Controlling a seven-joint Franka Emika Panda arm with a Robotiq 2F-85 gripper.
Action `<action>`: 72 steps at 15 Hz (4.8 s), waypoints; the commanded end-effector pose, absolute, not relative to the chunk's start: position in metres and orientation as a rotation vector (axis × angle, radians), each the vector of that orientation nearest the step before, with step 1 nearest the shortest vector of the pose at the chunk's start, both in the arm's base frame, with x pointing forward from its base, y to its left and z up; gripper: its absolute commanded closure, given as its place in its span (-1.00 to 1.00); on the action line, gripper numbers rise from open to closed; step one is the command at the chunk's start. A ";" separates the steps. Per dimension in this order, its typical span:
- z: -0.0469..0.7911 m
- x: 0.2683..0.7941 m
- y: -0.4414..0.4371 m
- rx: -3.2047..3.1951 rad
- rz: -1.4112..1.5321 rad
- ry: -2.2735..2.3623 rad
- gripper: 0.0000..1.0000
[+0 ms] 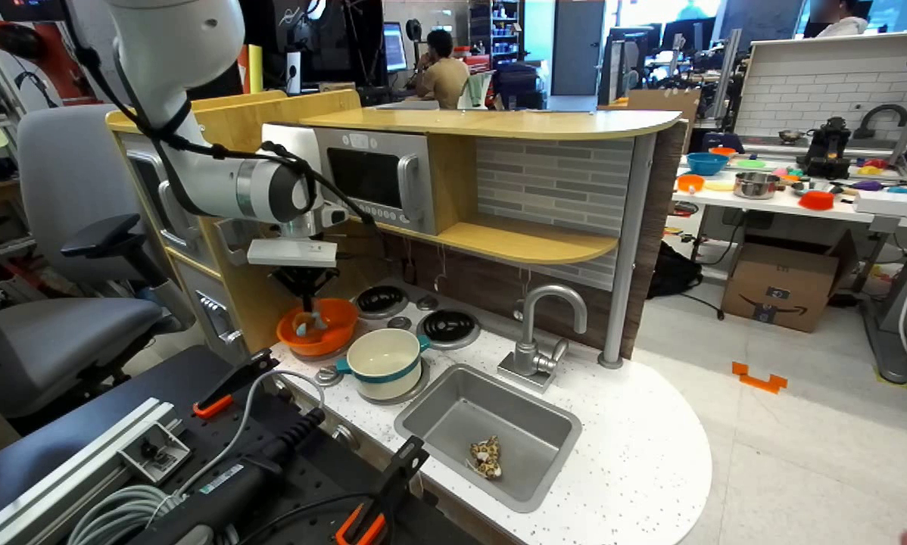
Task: Pick up the object from the orange bowl and put it in the sink
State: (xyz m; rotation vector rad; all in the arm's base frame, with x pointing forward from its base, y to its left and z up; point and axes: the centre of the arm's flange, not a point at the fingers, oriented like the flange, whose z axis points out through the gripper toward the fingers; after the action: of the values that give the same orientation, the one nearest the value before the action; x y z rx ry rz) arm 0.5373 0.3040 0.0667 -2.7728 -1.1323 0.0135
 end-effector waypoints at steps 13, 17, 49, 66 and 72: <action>0.191 0.466 0.143 -2.792 -0.098 -0.915 1.00; 0.197 0.469 0.077 -2.866 -0.097 -0.746 1.00; 0.007 0.559 -0.053 -3.039 0.143 -0.356 1.00; 0.030 0.545 -0.039 -3.028 0.159 -0.466 -0.97; 0.086 0.492 -0.044 -3.025 0.197 -0.469 -1.00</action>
State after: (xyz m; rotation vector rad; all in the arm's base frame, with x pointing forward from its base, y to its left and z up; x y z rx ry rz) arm 0.5303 -0.0414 0.0394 -3.0389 -0.4408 0.1909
